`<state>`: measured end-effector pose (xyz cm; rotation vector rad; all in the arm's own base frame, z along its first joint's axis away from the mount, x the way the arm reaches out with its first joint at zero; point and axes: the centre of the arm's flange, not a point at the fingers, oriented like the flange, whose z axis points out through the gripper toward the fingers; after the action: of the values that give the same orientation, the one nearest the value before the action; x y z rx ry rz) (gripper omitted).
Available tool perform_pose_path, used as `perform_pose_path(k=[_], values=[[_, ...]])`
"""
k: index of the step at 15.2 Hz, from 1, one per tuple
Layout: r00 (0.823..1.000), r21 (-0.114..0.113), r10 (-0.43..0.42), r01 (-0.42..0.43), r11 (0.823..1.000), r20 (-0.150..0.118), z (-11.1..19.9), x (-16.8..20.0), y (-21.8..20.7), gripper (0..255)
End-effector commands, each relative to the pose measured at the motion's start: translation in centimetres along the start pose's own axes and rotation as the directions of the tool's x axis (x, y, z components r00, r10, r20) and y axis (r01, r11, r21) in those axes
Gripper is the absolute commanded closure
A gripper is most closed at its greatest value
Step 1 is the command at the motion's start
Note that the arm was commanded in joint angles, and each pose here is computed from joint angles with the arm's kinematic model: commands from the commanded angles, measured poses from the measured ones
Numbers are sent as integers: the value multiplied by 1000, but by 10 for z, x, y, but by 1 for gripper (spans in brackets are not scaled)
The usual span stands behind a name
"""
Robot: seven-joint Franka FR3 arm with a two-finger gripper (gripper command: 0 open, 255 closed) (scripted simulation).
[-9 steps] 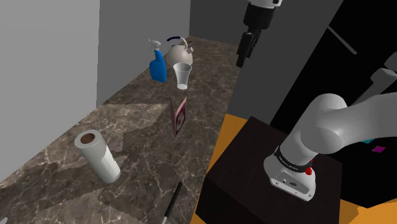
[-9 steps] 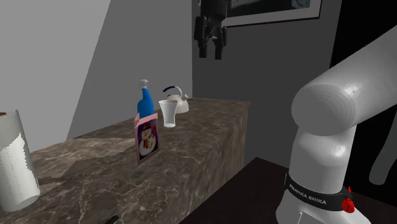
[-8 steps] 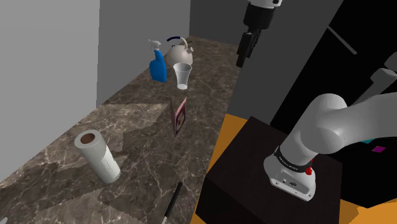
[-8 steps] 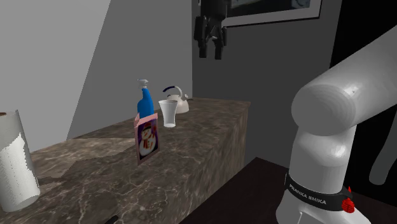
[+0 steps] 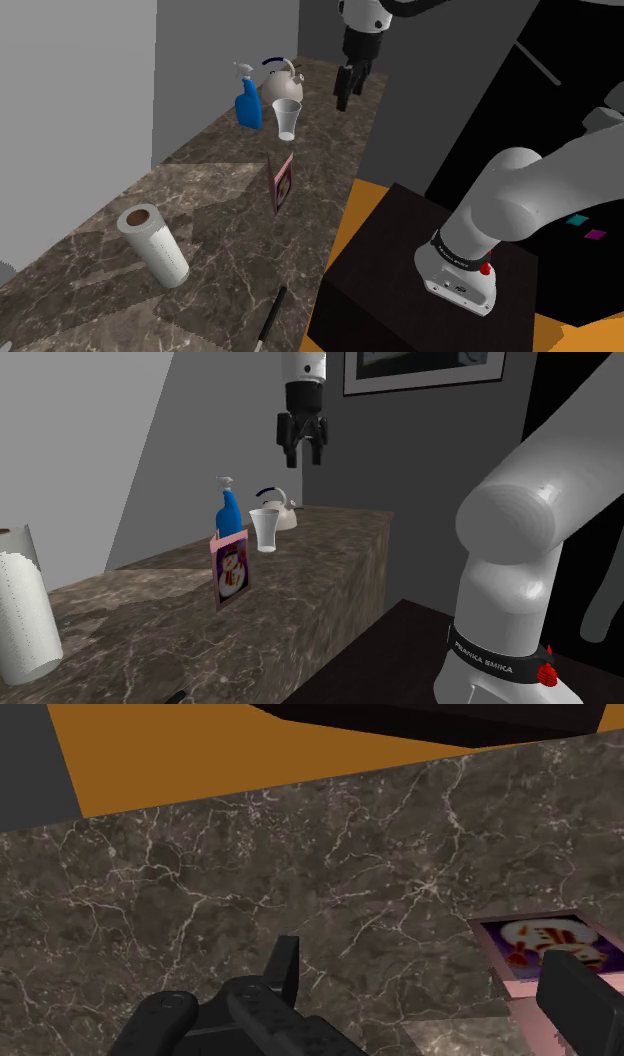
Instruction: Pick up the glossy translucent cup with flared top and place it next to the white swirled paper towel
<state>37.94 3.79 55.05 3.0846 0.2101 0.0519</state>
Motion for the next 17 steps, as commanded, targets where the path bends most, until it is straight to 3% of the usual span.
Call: perform_pose_path(k=[1, 17], values=[[1000, -19, 3, -3, 1000, -1, 16, 24, 2, 0], [1000, -168, 28, -28, 985, -2, 124, 201, 25, 0]])
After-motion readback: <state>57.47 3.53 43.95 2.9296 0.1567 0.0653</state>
